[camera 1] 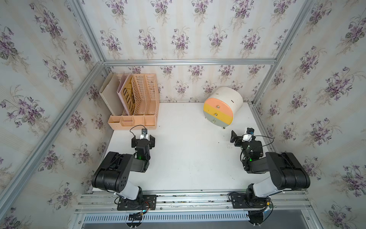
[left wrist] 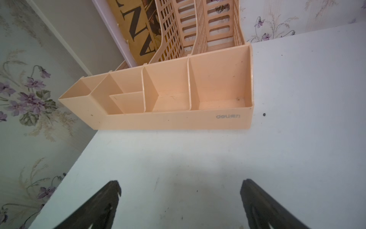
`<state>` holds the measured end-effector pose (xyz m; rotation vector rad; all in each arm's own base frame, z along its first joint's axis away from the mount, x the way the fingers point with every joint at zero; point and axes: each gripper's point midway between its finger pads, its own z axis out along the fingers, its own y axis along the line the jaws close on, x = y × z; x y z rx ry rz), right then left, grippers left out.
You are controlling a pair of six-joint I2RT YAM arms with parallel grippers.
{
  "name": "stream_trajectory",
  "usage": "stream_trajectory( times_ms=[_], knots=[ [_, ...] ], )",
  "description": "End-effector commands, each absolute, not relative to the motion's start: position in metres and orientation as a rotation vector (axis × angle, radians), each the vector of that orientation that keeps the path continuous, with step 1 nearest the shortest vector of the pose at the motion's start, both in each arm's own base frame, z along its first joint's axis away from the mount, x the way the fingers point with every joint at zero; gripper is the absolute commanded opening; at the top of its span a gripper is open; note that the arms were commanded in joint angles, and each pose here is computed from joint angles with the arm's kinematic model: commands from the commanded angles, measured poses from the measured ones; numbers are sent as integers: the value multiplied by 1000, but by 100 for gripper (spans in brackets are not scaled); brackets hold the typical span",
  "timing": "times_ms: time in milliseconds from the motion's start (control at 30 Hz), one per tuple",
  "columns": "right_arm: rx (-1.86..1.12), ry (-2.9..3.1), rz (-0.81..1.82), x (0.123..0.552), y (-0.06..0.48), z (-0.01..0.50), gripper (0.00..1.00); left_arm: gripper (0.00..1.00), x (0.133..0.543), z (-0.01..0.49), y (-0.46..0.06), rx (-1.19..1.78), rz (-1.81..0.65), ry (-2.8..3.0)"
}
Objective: Put the paint cans in the drawer according to color
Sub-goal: Reset both arms
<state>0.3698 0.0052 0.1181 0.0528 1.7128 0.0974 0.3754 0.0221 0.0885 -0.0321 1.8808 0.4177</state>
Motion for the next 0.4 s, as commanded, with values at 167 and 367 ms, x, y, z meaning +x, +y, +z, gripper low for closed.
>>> stream_trajectory(
  times_ms=[167,367],
  knots=[
    [21,1672,99,373,9,129,100,99,392,100,25,-57,349,1879],
    [23,1691,92,374,8,125,100,99,391,100,25,-57,349,1878]
  ],
)
